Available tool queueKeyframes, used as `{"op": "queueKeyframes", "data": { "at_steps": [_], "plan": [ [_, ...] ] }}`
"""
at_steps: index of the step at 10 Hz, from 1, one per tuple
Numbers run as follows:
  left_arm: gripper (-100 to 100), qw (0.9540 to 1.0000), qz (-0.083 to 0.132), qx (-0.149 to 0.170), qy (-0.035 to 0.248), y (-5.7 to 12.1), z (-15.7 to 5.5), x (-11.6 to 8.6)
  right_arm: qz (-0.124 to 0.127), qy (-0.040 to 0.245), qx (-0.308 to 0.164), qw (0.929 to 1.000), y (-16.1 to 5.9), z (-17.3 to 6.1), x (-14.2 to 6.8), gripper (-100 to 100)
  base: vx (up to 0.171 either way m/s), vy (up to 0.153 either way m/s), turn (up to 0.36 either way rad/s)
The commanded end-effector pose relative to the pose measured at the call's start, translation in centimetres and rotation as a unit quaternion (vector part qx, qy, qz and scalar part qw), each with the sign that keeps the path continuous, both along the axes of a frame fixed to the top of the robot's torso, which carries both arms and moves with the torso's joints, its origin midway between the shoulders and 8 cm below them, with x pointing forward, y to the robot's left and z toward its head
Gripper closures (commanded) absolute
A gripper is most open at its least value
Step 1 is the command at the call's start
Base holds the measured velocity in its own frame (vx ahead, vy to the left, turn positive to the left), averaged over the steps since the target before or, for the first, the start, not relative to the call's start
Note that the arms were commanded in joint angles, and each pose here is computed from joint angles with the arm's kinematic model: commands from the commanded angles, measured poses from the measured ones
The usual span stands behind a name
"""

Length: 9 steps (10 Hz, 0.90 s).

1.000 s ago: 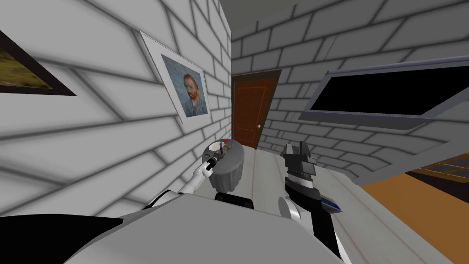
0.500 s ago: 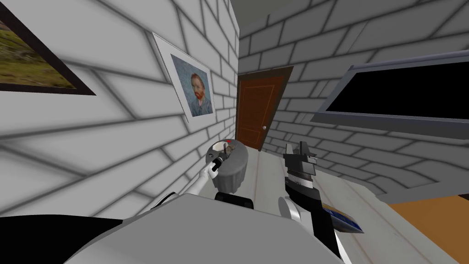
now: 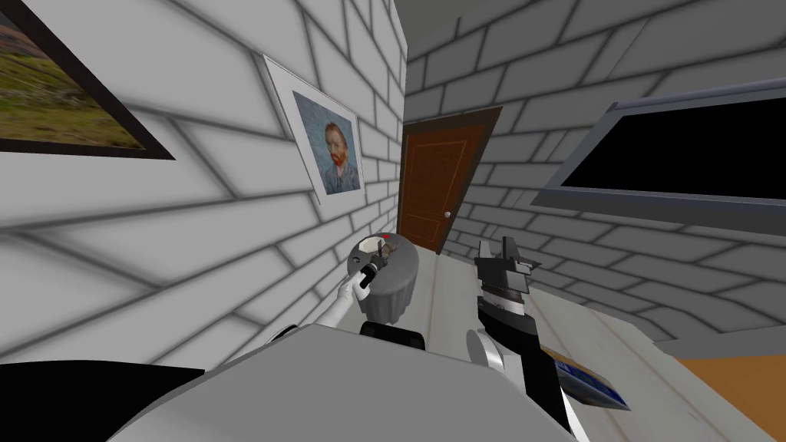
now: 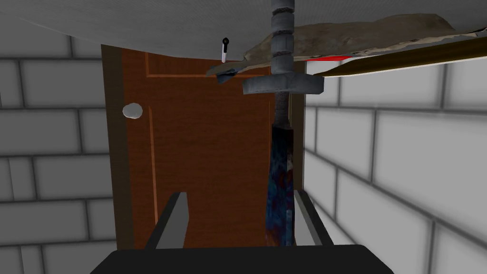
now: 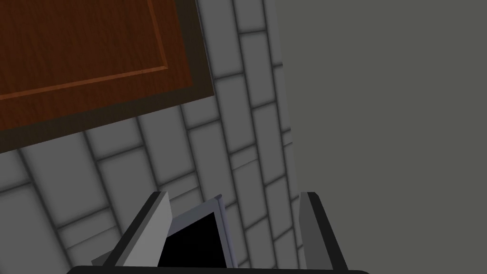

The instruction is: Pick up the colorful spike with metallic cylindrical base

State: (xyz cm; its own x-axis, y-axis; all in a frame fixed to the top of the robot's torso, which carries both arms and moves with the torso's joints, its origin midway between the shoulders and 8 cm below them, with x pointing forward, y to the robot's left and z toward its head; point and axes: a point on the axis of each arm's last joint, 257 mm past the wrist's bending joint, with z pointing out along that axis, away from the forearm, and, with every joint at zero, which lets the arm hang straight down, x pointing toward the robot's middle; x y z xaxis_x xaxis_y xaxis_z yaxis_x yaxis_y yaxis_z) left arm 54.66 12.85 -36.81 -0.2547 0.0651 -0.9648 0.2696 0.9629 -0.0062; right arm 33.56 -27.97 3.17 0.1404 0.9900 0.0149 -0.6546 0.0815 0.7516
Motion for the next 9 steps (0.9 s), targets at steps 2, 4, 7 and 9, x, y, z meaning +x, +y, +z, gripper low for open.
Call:
{"op": "queueKeyframes", "data": {
  "at_steps": [2,4,7,9],
  "plan": [
    [100,1.0000,0.000,0.000,0.000,0.0,0.0,0.0,0.000,0.000,0.000,1.0000,0.0,0.0,0.0,0,0.000,0.002,-0.001],
    [100,1.0000,-0.001,0.000,0.000,-0.1,0.0,0.0,0.000,0.000,0.000,1.0000,0.0,0.0,0.0,0,0.000,0.000,0.000],
    [100,0.9994,0.032,0.004,0.011,6.3,-1.4,0.4,0.000,0.000,0.000,1.0000,0.0,0.0,0.0,0,-0.022,0.033,-0.161],
    [100,0.9988,0.047,0.006,0.012,9.3,-1.7,0.4,0.000,0.000,0.000,1.0000,0.0,0.0,0.0,0,-0.071,-0.070,-0.308]
  ]
}}
